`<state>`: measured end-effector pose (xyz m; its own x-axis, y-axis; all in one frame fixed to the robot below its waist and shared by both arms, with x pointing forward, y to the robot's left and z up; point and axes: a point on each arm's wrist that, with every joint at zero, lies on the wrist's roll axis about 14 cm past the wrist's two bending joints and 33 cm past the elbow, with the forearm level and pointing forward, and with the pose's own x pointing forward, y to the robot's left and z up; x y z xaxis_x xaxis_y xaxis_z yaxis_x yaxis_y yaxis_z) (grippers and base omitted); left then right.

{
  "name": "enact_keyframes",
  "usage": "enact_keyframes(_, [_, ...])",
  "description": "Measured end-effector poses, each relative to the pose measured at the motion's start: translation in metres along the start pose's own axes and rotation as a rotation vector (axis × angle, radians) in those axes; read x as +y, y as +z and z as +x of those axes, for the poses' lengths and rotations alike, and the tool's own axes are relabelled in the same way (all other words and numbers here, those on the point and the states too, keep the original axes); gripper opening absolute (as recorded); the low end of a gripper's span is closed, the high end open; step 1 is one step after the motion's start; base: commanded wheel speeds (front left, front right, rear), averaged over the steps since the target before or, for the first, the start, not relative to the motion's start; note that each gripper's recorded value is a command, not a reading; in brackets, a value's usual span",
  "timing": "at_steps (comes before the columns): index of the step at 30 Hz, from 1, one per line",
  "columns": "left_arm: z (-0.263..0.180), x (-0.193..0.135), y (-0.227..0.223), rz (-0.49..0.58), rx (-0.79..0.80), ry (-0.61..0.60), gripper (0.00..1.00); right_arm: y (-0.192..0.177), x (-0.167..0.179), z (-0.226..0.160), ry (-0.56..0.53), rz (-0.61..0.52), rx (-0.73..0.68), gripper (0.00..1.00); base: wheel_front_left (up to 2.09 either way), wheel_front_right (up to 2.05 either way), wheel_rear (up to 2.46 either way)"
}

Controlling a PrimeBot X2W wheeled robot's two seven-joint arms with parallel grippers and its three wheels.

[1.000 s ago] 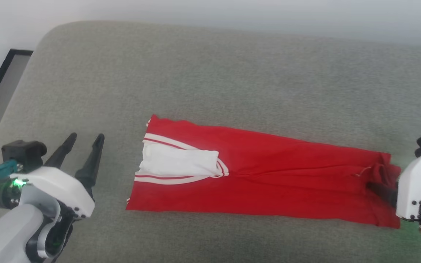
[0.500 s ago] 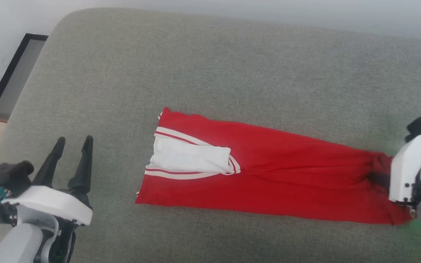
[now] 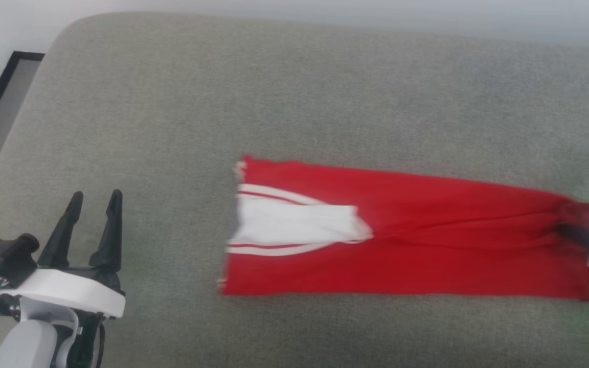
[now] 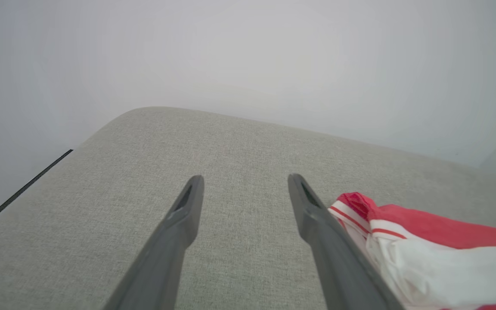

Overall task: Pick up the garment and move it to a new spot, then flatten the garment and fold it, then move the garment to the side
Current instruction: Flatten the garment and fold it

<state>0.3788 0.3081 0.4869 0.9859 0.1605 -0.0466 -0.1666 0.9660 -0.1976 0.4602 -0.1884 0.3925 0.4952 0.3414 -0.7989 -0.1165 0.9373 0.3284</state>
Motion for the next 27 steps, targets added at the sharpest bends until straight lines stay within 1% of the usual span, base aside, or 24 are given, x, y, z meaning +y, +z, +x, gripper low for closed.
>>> enact_keyframes(8, [0.008,-0.012,-0.007,0.002,-0.002,-0.029,1.0,0.024,-0.086,-0.035,-0.221,0.076,-0.081,0.0,0.0,0.0,0.0])
enact_keyframes(11, [0.01,-0.015,-0.009,0.001,-0.004,-0.038,1.0,0.024,-0.101,-0.04,-0.264,0.098,-0.086,0.0,0.0,0.0,0.0])
enact_keyframes(13, [0.012,-0.018,-0.01,-0.004,-0.006,-0.042,1.0,0.023,-0.102,-0.04,-0.269,0.098,-0.08,0.0,0.0,0.0,0.0])
enact_keyframes(16, [0.013,-0.022,-0.01,-0.004,-0.012,-0.054,1.0,0.024,-0.089,-0.038,-0.238,0.07,-0.073,0.0,0.0,0.0,0.0])
enact_keyframes(18, [0.014,-0.023,-0.009,-0.007,-0.017,-0.054,1.0,0.03,-0.072,-0.037,-0.185,0.051,-0.09,0.0,0.0,0.0,0.0])
enact_keyframes(20, [0.013,-0.024,-0.007,-0.007,-0.022,-0.058,1.0,0.033,-0.047,-0.035,-0.108,0.037,-0.106,0.0,0.0,0.0,0.0])
enact_keyframes(23, [0.012,-0.024,-0.004,-0.004,-0.031,-0.06,1.0,0.027,-0.012,-0.036,-0.016,-0.019,-0.098,0.0,0.0,0.0,0.0])
enact_keyframes(27, [0.007,-0.023,-0.003,-0.009,-0.034,-0.054,1.0,0.021,0.046,-0.036,0.119,-0.115,-0.105,0.0,0.0,0.0,0.0])
